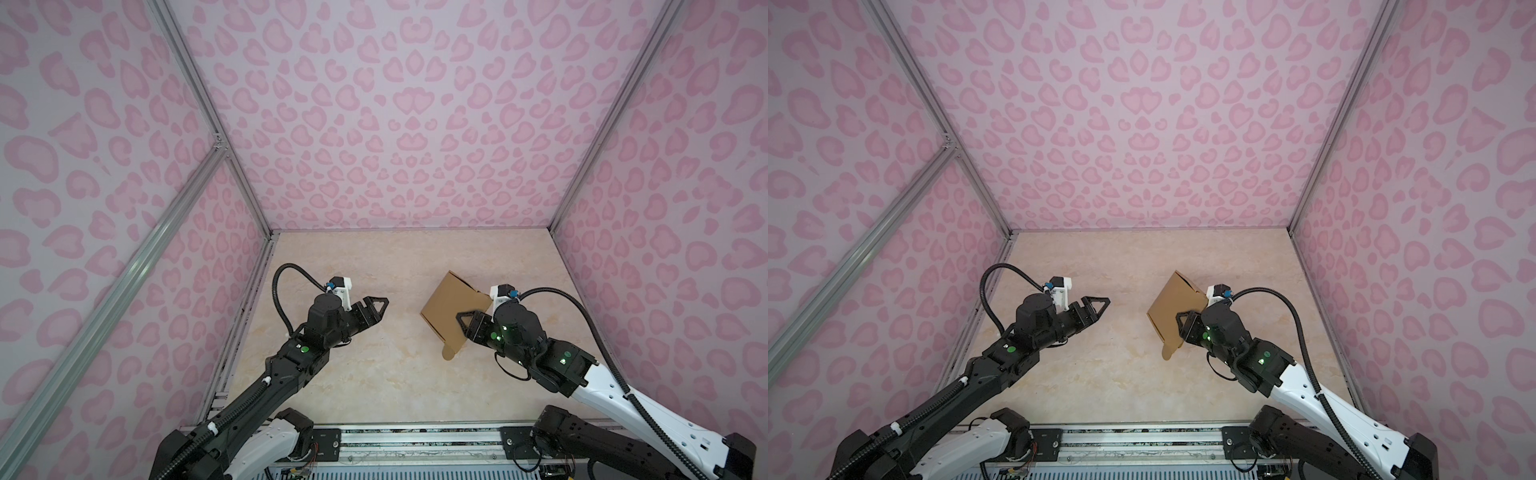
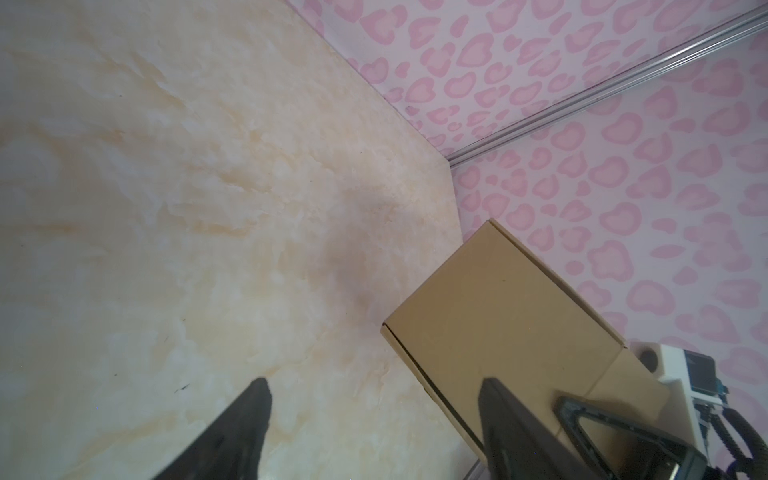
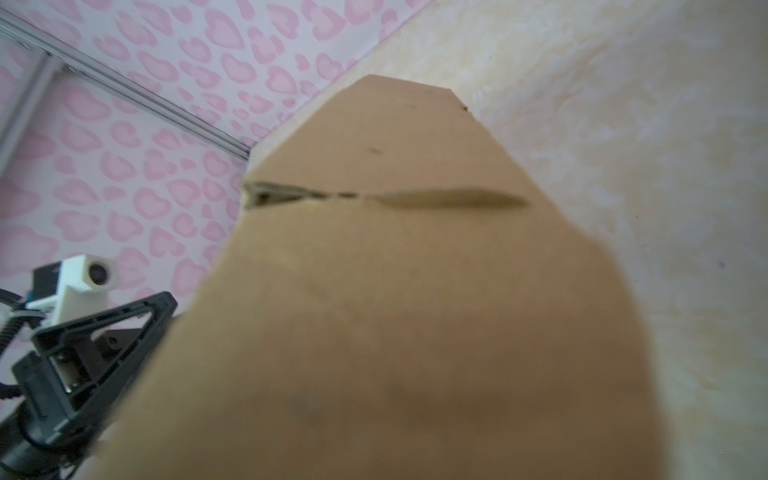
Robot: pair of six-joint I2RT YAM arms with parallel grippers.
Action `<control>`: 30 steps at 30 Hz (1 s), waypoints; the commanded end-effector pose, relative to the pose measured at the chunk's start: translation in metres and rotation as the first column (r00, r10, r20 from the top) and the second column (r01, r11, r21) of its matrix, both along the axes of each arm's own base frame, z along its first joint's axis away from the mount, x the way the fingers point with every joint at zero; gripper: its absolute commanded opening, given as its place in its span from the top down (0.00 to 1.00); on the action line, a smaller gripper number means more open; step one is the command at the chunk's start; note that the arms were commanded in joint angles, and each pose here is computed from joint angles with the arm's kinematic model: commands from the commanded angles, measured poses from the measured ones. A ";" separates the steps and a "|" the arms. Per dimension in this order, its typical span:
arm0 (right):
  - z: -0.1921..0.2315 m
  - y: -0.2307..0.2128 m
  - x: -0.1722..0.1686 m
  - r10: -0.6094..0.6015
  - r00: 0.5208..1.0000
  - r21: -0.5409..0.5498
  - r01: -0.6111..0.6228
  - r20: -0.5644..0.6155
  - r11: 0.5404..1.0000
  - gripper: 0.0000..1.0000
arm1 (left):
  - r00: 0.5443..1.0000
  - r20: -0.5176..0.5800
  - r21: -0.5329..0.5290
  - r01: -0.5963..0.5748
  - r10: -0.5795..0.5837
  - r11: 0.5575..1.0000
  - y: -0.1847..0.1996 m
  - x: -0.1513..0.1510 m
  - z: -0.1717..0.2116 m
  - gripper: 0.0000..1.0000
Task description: Fold the paper box
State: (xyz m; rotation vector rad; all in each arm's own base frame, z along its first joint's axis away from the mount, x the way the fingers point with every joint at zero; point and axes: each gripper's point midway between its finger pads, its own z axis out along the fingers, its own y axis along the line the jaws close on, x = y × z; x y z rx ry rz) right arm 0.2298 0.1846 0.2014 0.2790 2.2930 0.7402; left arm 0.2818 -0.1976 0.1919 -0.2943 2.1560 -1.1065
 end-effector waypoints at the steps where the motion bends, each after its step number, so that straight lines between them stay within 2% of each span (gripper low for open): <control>1: -0.030 -0.026 -0.029 0.053 0.989 -0.204 -0.081 -0.141 0.976 0.49 | 1.000 0.000 0.023 0.014 -0.014 1.000 0.001 -0.002 -0.006 0.19; 4: -0.031 -0.035 -0.038 0.074 0.979 -0.277 -0.125 -0.188 0.953 0.49 | 1.000 -0.008 0.024 0.018 -0.017 1.000 0.001 -0.004 -0.010 0.18; 12: -0.031 -0.030 -0.048 0.159 0.933 -0.359 -0.276 -0.322 0.892 0.49 | 0.999 -0.031 0.014 0.031 -0.030 0.999 -0.003 -0.003 -0.018 0.18; 30: -0.037 -0.008 -0.043 0.262 0.844 -0.390 -0.463 -0.468 0.796 0.49 | 0.996 -0.077 -0.004 0.049 -0.049 0.999 -0.007 -0.007 -0.036 0.18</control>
